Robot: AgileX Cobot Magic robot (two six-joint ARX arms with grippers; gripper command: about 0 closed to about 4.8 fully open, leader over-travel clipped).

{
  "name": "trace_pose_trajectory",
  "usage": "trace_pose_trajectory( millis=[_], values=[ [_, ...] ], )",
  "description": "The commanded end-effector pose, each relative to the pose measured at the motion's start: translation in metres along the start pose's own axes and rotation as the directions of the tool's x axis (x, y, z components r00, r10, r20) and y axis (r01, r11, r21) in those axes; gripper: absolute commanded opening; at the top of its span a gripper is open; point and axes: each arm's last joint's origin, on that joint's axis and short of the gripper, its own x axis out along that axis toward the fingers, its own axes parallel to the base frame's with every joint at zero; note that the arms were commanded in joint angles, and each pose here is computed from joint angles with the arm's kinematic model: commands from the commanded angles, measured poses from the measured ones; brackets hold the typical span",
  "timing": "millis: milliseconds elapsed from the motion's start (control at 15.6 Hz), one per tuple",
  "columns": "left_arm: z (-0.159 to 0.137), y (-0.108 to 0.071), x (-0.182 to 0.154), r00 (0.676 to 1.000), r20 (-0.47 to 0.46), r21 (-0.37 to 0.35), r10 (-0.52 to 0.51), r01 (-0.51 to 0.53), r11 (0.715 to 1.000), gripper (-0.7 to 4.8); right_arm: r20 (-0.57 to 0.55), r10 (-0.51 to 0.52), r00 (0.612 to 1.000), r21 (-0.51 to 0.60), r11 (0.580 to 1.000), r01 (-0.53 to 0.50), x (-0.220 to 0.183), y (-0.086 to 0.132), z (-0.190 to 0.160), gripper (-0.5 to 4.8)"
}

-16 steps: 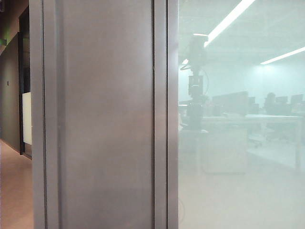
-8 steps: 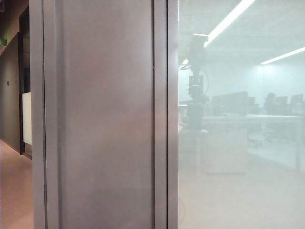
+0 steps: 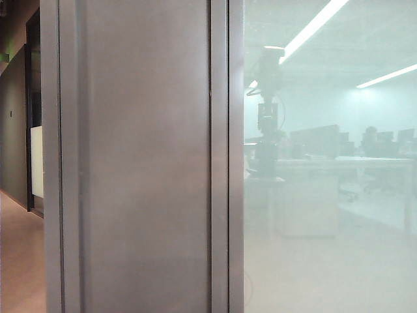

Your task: Raise the arm to find the leftmost switch on the wall and turn on the lights.

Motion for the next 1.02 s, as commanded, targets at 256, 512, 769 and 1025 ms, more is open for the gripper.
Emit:
trace_pose_trajectory(
  millis=[256,512,769,1025],
  values=[
    [0.002,0.000,0.000,1.000,0.012,0.001,-0.002,0.002,1.000,-0.05,0.017,-0.001,1.000,-0.002,1.000,0.001,-0.001,0.000,0.002,-0.01],
    [0.002,0.000,0.000,1.000,0.012,0.001,-0.002,0.002,1.000,-0.05,0.016,-0.002,1.000,-0.007,1.000,0.002,-0.001,0.000,0.002,-0.01],
    [0.002,0.000,0.000,1.000,0.012,0.001,-0.002,0.002,1.000,-0.05,0.045,-0.072,0.996,-0.076,0.994,0.075,-0.018,-0.006,-0.001,-0.01],
    [0.002,0.000,0.000,1.000,0.012,0.001,-0.002,0.002,1.000,-0.05,0.074,-0.247,0.966,-0.037,0.967,0.251,-0.027,-0.022,-0.034,-0.01]
  ],
)
